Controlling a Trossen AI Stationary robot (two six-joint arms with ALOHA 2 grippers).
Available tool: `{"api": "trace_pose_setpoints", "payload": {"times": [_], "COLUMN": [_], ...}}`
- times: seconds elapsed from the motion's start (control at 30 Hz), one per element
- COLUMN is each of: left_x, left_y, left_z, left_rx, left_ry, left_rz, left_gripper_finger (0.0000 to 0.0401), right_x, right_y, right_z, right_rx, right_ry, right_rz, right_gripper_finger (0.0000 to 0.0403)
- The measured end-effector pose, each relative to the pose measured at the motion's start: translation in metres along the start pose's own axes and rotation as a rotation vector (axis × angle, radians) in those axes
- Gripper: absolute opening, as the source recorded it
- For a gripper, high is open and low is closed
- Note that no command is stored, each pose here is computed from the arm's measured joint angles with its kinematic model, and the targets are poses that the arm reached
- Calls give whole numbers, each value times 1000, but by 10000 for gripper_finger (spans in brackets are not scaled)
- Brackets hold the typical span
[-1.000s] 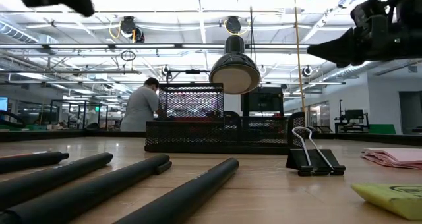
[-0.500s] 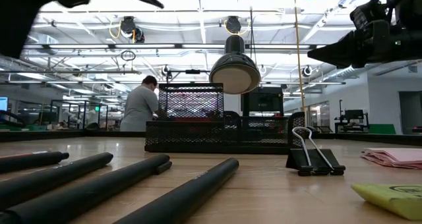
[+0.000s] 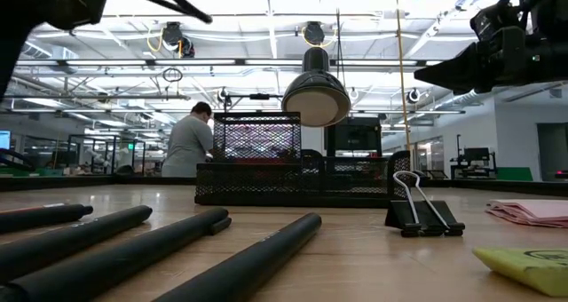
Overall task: Pick and place office supplies into organizer
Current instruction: Put the orange pencil into the black desk organizer
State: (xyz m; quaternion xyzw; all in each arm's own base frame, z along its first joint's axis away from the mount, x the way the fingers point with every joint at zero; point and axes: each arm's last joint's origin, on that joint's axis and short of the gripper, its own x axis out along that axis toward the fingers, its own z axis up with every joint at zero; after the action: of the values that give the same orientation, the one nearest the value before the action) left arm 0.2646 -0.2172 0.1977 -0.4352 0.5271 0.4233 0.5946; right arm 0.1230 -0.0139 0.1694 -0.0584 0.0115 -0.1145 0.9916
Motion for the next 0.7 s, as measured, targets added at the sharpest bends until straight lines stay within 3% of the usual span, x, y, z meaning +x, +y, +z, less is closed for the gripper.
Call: {"api": "trace_pose_setpoints", "payload": {"times": [0.23, 0.7], "left_x": [13, 29], "left_y": [-4, 5], "left_z": [6, 18], "left_rx": [59, 87], "left_ry": [-18, 23], "left_rz": [53, 199], "left_gripper_finger": [198, 202], "right_x": [0, 0], "right_y": [0, 0], "right_z": [0, 0], "right_rx": [50, 53], "right_ry": [0, 0], "right_rz": [1, 1], "right_gripper_finger": [9, 8]}}
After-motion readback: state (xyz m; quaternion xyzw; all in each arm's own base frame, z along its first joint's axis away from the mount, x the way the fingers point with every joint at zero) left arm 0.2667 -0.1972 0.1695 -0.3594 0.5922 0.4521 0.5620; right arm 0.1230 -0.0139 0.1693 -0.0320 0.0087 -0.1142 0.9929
